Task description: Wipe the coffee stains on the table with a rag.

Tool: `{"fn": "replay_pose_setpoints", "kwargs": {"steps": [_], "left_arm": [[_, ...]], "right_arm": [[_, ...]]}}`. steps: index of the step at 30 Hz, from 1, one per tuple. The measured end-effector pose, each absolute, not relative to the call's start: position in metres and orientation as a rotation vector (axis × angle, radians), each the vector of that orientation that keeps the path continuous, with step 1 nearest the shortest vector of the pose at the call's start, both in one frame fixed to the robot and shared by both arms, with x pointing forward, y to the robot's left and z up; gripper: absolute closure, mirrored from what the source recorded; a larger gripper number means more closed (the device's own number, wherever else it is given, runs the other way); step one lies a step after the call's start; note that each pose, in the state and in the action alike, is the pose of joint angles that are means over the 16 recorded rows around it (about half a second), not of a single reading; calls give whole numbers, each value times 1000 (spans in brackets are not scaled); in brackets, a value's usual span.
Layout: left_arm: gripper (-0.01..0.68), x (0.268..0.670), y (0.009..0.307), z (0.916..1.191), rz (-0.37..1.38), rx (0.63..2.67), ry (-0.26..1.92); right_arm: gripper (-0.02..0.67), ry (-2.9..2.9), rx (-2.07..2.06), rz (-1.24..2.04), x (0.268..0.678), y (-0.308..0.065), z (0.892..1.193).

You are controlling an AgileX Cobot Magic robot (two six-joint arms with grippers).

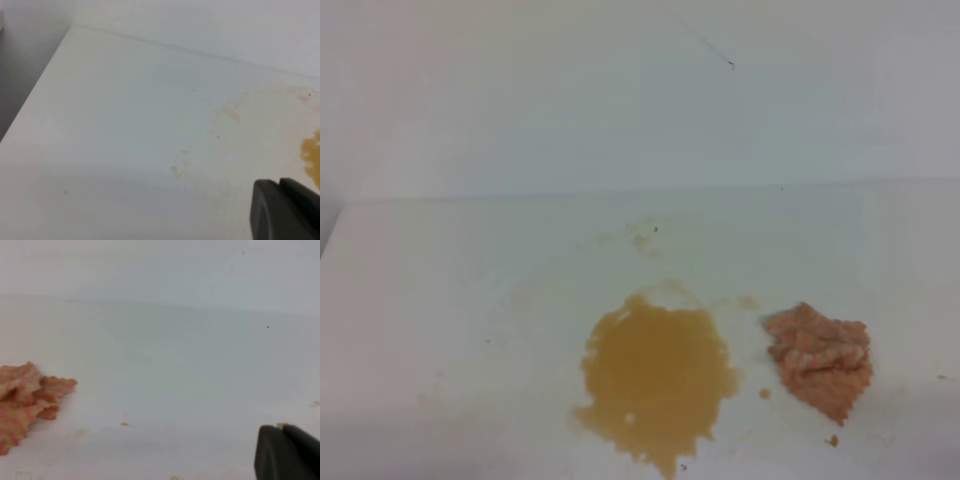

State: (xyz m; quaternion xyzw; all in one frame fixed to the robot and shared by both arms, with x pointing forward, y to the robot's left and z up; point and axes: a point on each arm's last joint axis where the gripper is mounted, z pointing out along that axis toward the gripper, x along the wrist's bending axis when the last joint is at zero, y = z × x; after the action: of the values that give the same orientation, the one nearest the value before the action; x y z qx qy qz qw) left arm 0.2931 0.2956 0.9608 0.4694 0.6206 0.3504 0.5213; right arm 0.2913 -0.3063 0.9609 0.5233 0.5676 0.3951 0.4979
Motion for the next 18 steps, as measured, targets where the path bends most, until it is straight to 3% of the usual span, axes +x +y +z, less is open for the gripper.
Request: {"fn": "replay_pose_setpoints", "kwargs": {"steps": [18], "left_arm": [[675, 293, 296, 961, 839, 1126, 1488]], "right_arm": [[652, 1258, 1054, 1094, 294, -300, 981]]}}
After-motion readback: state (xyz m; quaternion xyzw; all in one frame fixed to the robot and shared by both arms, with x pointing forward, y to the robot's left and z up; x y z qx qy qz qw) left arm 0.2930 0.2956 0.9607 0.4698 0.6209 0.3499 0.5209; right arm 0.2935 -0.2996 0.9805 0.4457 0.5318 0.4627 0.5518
